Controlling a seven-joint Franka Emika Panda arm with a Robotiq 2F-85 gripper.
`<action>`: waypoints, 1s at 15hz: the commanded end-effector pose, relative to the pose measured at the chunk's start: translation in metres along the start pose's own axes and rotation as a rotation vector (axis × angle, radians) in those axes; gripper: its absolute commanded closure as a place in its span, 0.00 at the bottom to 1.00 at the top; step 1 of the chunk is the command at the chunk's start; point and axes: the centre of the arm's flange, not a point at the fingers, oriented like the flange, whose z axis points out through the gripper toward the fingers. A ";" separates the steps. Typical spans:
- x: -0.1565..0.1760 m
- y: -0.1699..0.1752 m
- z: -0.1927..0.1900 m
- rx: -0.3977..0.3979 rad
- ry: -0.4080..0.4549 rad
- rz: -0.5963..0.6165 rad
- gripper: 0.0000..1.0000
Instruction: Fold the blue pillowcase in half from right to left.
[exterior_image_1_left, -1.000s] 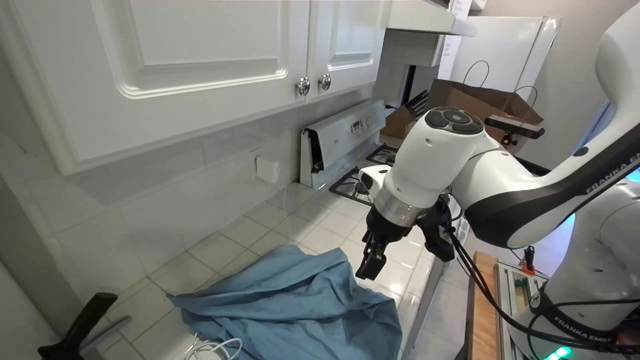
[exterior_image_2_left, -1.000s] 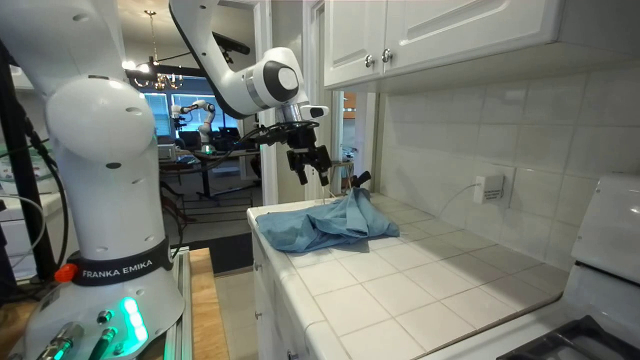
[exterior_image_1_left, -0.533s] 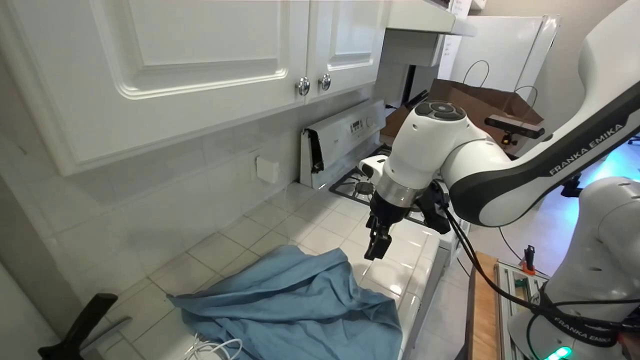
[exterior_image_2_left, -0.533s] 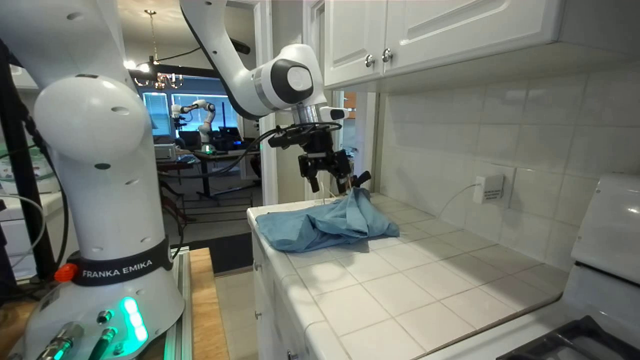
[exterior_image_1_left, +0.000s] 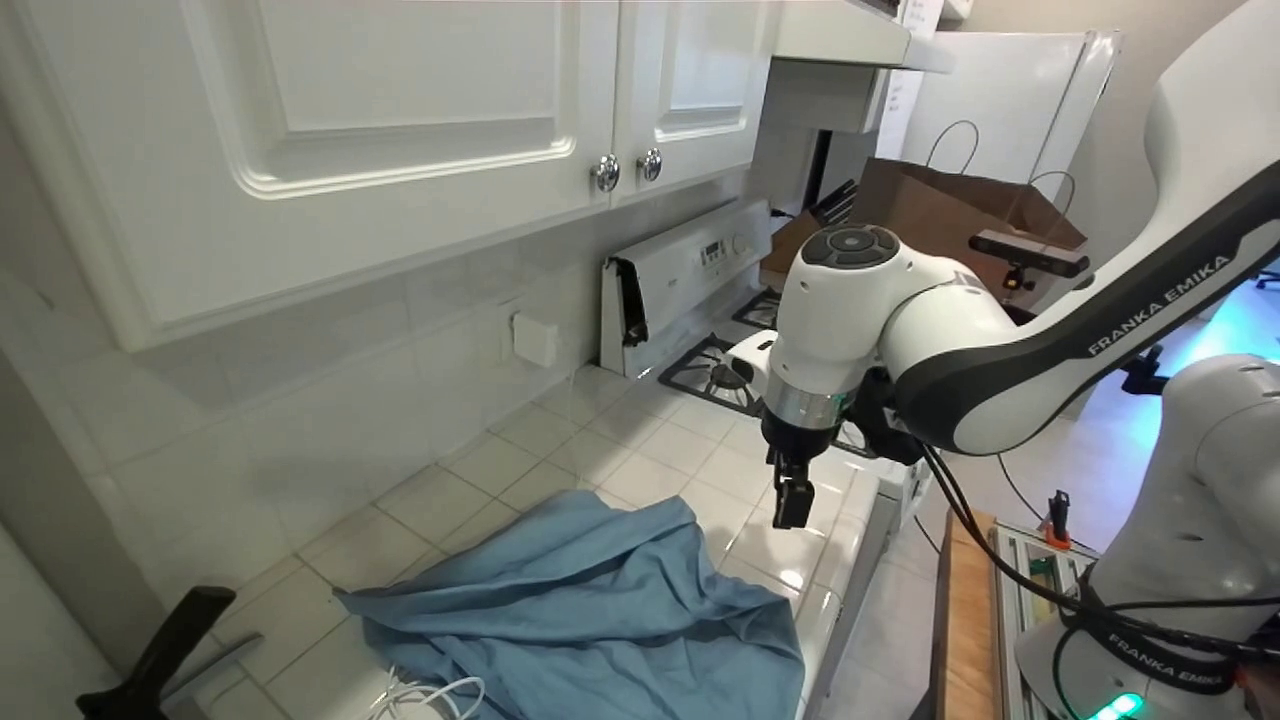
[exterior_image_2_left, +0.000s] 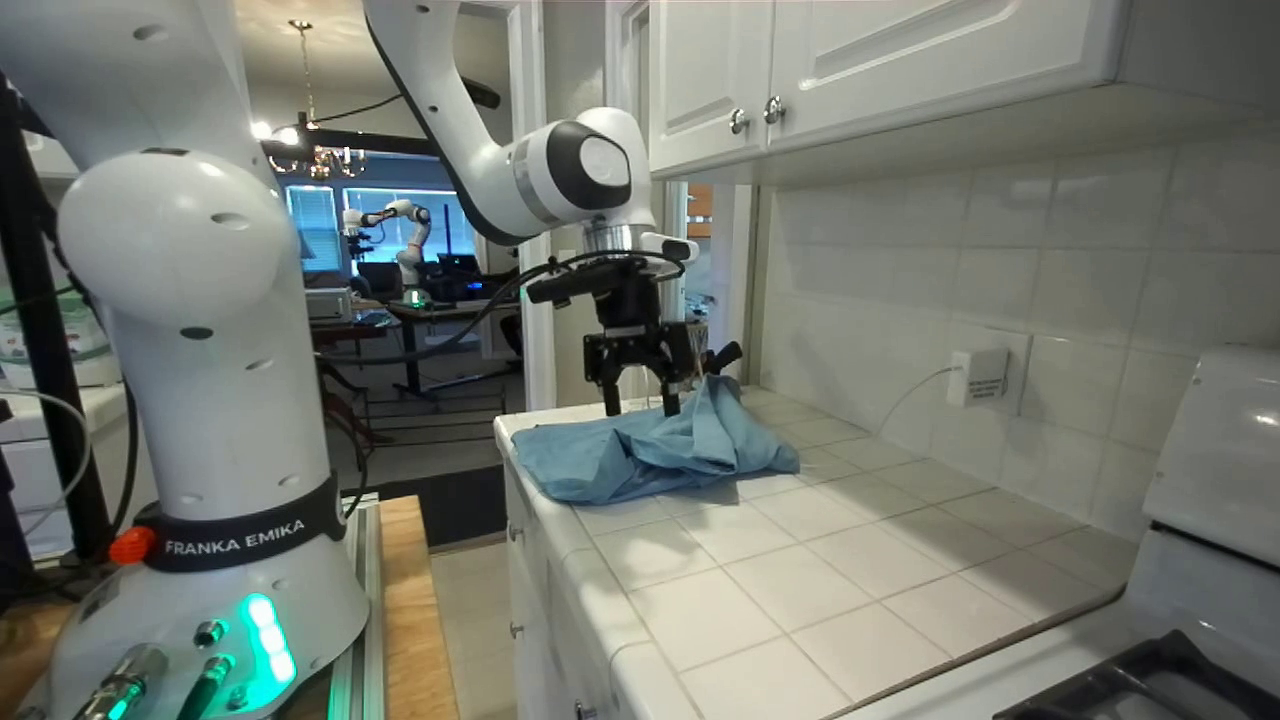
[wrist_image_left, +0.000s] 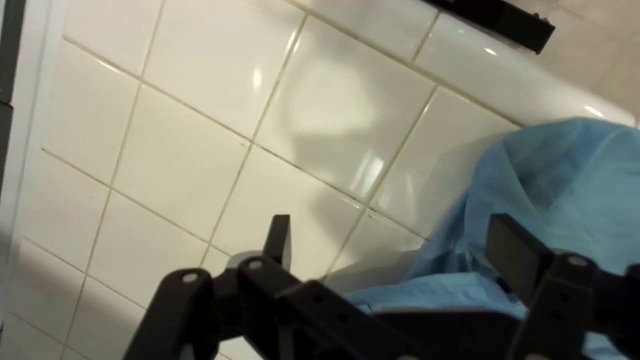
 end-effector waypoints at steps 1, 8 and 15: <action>0.007 0.003 0.011 -0.107 -0.048 -0.031 0.00; 0.004 0.006 0.006 -0.135 -0.028 -0.040 0.00; 0.043 0.018 0.017 -0.187 0.023 -0.087 0.00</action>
